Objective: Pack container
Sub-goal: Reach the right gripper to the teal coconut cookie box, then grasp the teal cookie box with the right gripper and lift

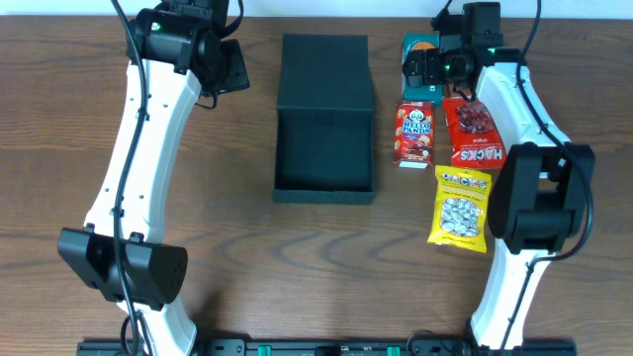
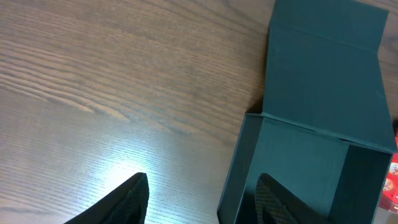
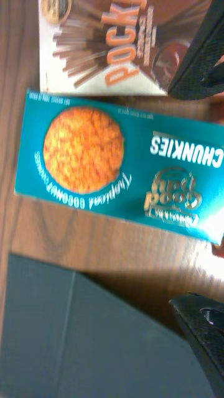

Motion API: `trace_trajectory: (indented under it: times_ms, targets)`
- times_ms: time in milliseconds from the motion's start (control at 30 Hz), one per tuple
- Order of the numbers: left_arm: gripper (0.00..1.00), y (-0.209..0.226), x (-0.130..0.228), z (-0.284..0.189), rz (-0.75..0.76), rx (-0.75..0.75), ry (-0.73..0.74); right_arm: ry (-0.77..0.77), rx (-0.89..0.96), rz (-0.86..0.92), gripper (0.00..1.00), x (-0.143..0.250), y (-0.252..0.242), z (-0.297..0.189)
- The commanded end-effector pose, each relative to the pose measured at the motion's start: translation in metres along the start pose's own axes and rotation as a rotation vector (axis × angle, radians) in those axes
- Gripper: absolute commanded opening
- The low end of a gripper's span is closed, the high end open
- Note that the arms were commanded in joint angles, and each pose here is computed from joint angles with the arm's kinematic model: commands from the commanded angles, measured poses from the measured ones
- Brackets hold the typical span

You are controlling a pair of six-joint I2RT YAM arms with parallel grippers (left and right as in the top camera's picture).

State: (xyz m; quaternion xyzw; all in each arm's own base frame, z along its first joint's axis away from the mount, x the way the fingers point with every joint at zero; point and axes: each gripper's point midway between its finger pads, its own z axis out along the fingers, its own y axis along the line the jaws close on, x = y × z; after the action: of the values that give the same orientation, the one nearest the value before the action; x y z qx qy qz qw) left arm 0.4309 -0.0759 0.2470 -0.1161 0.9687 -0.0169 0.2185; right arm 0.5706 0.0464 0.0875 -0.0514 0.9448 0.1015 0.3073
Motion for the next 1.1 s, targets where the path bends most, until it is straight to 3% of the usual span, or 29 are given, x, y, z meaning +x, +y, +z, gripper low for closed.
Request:
trace_trajectory:
  times_ms: [0,533,833,933,1067]
  targets:
    - [0.57,0.003,-0.001,0.002,-0.002,-0.007,0.002,-0.001,0.051,0.059,0.99,0.001,-0.008,0.014]
    - [0.57,0.003,-0.001,0.002,-0.002,-0.008,0.002,0.021,0.157,0.089,0.99,0.02,-0.01,0.054]
    - [0.58,0.003,-0.002,0.002,-0.002,-0.008,0.001,0.025,0.166,0.09,0.88,0.022,-0.012,0.056]
    - [0.58,0.002,-0.002,0.002,-0.002,-0.007,-0.002,0.03,0.181,0.089,0.88,0.024,-0.015,0.058]
    - [0.58,0.004,-0.003,0.002,0.002,-0.012,-0.004,0.03,0.18,0.09,0.8,0.024,-0.015,0.059]
